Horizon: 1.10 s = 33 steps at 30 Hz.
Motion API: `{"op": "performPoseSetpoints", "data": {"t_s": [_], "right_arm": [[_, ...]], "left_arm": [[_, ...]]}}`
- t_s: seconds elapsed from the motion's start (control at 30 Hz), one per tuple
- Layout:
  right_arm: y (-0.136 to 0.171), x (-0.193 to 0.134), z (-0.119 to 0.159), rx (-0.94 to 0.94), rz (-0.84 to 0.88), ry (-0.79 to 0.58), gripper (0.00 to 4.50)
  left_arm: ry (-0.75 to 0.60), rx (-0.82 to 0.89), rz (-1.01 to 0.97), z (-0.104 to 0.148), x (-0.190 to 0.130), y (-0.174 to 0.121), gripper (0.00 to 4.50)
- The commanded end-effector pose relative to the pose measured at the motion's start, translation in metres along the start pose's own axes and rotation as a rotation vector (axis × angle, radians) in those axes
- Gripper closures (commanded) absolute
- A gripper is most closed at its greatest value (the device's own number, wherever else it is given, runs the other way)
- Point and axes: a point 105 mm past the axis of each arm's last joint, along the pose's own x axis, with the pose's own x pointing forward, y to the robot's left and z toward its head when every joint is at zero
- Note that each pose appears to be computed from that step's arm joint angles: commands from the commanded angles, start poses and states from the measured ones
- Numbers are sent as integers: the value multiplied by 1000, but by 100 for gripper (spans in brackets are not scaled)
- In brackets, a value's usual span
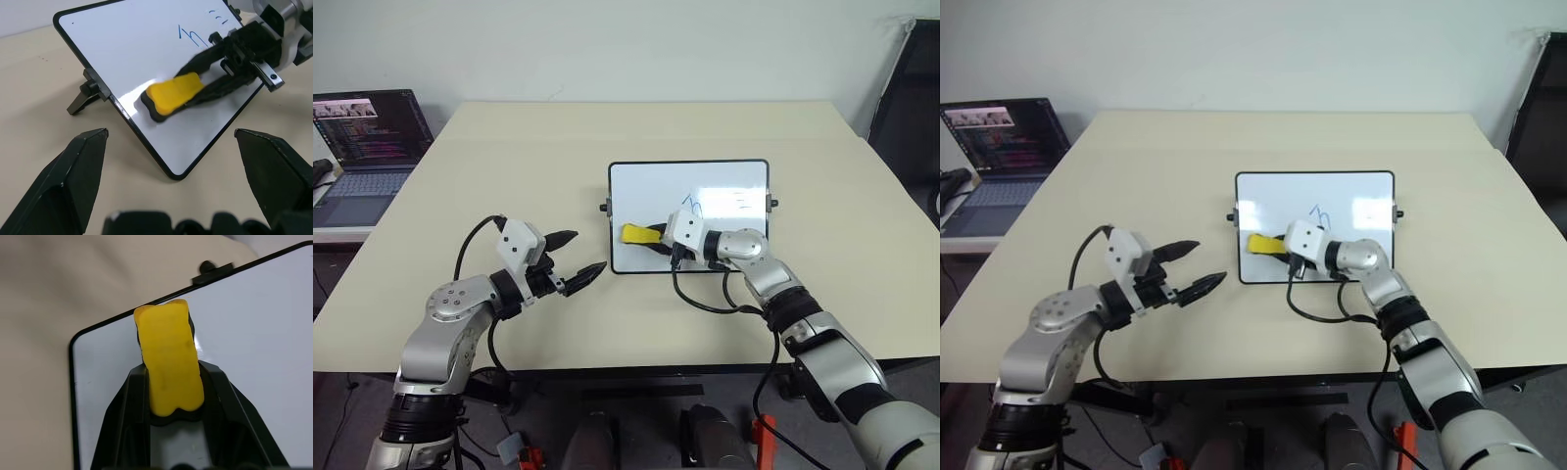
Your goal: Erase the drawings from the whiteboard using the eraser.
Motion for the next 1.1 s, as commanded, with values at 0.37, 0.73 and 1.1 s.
{"op": "performPoseSetpoints", "data": {"t_s": [0.37,0.73,1.1], "right_arm": [[-57,-43,-34,5,-314,160,350],[-49,-56,-45,12,-314,187,350],[-52,-81,75,207,-199,-284,350]], "left_arm": [[-30,48,-45,17,5,1,0],[-39,67,-84,21,12,0,0],[-102,62,-84,43,4,10,0]]}}
